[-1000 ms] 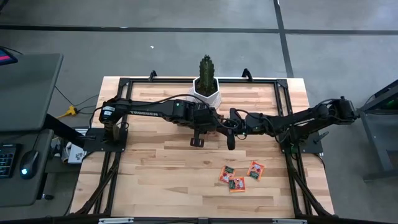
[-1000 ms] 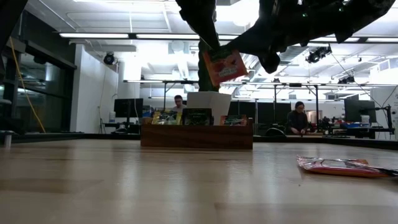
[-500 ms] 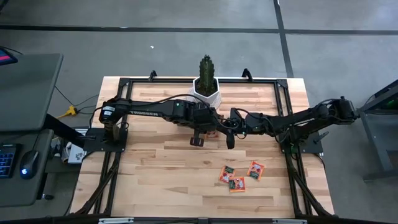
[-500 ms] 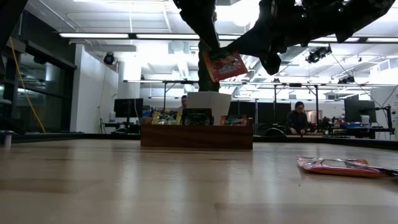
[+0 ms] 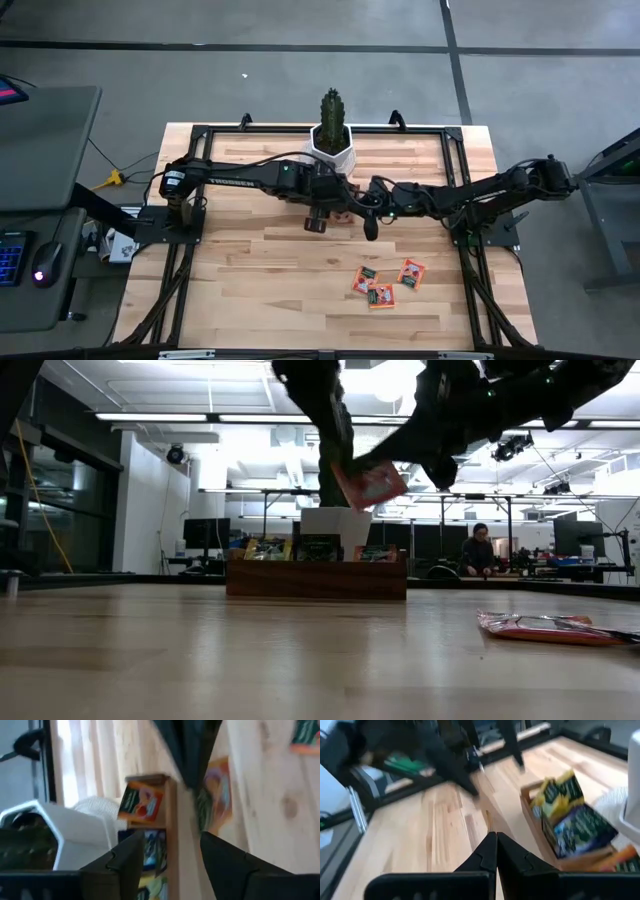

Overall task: Pick & Place Tea
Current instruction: Put the orange tea bag into the right section of the wooden organizer

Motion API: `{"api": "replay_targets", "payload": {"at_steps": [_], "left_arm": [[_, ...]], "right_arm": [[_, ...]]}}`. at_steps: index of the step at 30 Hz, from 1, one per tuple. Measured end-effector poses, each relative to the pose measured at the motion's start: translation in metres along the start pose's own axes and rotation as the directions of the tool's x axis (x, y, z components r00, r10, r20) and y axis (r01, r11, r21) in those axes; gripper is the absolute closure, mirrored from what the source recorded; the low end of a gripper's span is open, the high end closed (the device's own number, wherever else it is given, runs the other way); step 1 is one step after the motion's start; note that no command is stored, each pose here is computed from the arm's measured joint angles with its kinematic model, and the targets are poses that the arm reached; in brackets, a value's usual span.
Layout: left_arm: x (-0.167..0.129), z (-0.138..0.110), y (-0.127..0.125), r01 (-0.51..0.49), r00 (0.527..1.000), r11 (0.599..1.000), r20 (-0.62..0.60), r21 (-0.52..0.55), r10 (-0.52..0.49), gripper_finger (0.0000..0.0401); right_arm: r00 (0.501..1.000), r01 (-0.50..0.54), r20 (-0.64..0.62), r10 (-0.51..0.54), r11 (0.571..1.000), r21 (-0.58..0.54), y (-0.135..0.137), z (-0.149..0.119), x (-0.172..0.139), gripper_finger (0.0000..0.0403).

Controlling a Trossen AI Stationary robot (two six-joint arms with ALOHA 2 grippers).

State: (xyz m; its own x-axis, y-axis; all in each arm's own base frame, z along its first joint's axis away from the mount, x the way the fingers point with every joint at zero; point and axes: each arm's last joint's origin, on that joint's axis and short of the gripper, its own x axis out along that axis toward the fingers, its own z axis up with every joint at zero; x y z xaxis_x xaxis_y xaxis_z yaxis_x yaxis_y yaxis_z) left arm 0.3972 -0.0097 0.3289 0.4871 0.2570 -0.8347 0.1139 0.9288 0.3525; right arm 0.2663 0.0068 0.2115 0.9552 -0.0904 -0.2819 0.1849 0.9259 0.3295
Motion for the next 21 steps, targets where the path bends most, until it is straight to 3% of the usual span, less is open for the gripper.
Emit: {"api": "replay_targets", "payload": {"at_steps": [10, 13, 15, 17, 21], "left_arm": [[-0.022, -0.017, 0.029, -0.059, 0.998, 0.997, -0.006, -0.055, 0.059, 0.0206], [-0.034, -0.036, 0.037, -0.058, 0.998, 0.997, -0.03, -0.056, 0.057, 0.0206], [-0.035, -0.04, 0.042, -0.066, 0.997, 0.993, 0.034, -0.094, 0.069, 0.0206], [-0.042, -0.061, 0.039, -0.035, 0.999, 0.994, 0.02, -0.099, 0.037, 0.0206], [-0.043, -0.083, 0.03, 0.015, 0.98, 0.984, 0.2, -0.176, 0.021, 0.0206]], "right_arm": [[0.998, 0.033, -0.052, -0.032, 0.999, 0.004, -0.003, -0.005, 0.0, 0.0403], [0.997, 0.042, -0.07, -0.042, 0.999, 0.002, -0.003, -0.007, -0.001, 0.0403], [0.995, 0.05, -0.09, -0.05, 0.999, -0.002, -0.004, -0.008, -0.003, 0.0403], [0.995, 0.051, -0.089, -0.051, 0.999, -0.002, -0.004, -0.007, -0.003, 0.0403], [0.993, 0.069, -0.094, -0.07, 0.998, -0.011, -0.007, -0.006, -0.005, 0.0403]]}}
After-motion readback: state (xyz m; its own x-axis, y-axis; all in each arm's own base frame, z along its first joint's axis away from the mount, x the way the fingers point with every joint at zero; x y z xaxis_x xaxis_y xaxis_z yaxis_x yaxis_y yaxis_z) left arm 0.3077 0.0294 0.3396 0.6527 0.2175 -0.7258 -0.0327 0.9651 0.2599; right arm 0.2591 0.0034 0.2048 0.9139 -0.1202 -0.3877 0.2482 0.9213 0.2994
